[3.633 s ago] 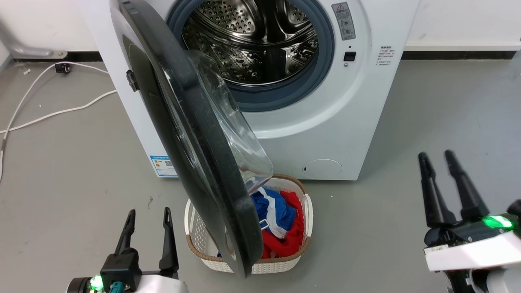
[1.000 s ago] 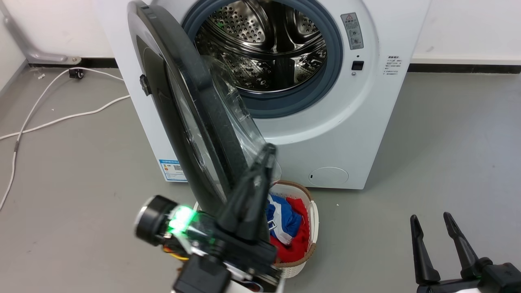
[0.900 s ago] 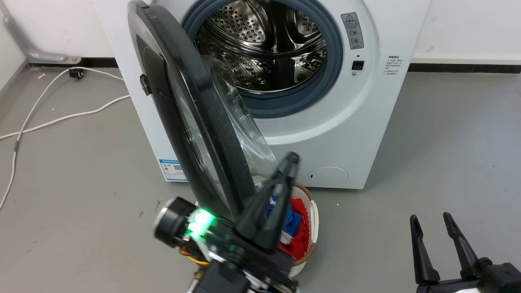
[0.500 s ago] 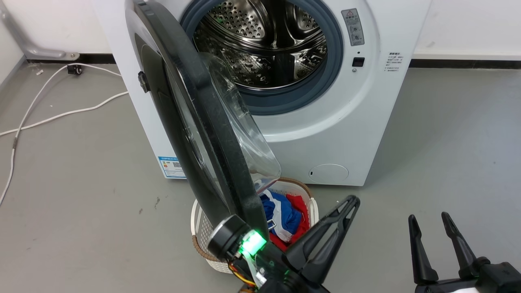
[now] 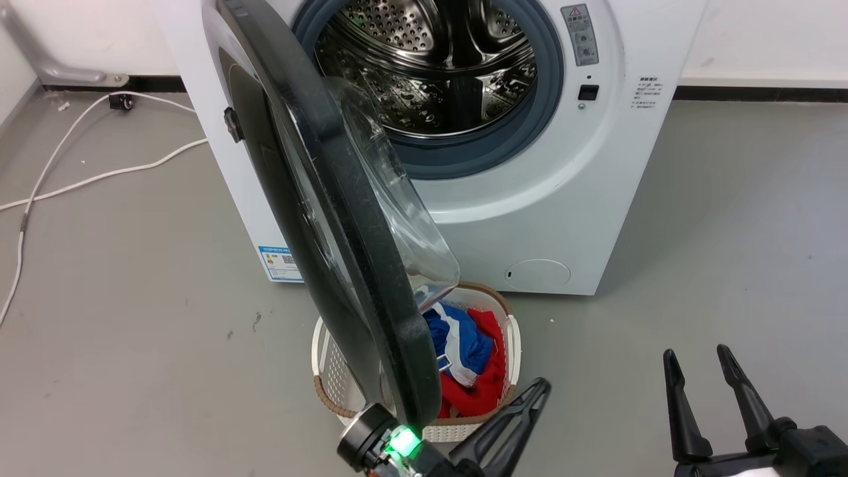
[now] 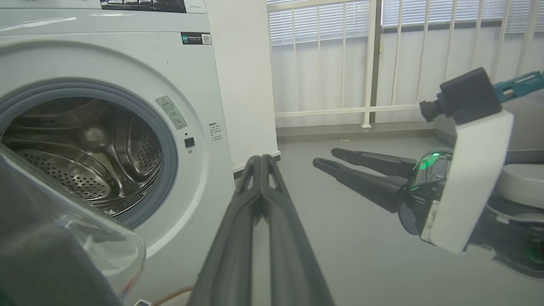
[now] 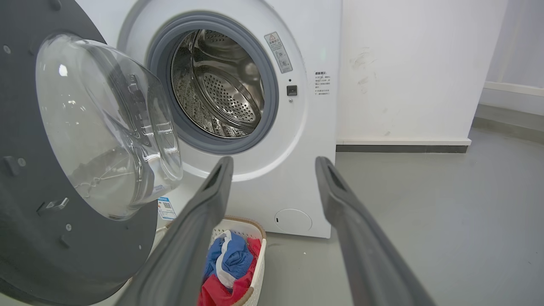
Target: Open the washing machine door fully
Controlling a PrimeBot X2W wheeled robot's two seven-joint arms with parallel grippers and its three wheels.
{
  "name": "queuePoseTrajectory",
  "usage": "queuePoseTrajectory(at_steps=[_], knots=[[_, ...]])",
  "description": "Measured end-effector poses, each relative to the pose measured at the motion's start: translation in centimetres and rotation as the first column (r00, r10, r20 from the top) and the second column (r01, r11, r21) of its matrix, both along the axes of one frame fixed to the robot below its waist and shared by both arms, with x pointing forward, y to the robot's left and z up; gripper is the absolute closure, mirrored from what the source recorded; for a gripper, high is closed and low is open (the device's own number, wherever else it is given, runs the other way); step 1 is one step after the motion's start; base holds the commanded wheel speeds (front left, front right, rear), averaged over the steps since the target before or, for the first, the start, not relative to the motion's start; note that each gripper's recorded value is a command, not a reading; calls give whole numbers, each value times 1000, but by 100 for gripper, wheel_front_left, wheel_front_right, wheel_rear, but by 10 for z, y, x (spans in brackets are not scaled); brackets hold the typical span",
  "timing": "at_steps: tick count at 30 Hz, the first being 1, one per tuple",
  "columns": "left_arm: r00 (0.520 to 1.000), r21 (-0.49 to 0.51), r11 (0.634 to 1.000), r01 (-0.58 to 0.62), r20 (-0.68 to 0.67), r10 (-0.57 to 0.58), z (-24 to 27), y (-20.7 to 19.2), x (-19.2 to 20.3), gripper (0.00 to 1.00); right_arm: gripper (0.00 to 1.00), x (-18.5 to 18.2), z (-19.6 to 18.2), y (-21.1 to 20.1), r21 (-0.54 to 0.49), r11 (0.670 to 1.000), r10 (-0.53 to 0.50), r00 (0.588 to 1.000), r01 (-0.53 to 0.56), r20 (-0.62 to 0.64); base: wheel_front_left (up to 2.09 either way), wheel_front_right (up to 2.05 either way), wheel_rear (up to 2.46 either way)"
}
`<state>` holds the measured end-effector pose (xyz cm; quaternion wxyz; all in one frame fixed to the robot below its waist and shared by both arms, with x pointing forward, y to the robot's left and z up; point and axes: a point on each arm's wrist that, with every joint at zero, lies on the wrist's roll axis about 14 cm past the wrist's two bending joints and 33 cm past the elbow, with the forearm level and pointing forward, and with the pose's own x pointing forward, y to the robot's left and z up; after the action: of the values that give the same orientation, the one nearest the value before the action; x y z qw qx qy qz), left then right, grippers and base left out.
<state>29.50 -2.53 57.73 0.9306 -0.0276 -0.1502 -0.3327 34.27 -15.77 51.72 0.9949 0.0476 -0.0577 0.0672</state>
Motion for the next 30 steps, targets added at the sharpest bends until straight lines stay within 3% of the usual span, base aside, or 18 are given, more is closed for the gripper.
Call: queuePoseTrajectory(at_steps=[13, 25, 30], knots=[[979, 52, 988, -148, -136, 153, -45, 41, 38, 100, 0, 9, -9, 4, 3, 1000, 11, 1000, -11, -28, 0, 0, 0], [957, 49, 967, -249, -137, 254, -45, 69, 45, 100, 0, 11, -13, 12, 12, 999, 36, 998, -35, -42, 0, 0, 0], [932, 57, 942, -331, -137, 336, -46, 94, 43, 100, 0, 14, -15, 22, 16, 998, 68, 997, -68, -48, 0, 0, 0]])
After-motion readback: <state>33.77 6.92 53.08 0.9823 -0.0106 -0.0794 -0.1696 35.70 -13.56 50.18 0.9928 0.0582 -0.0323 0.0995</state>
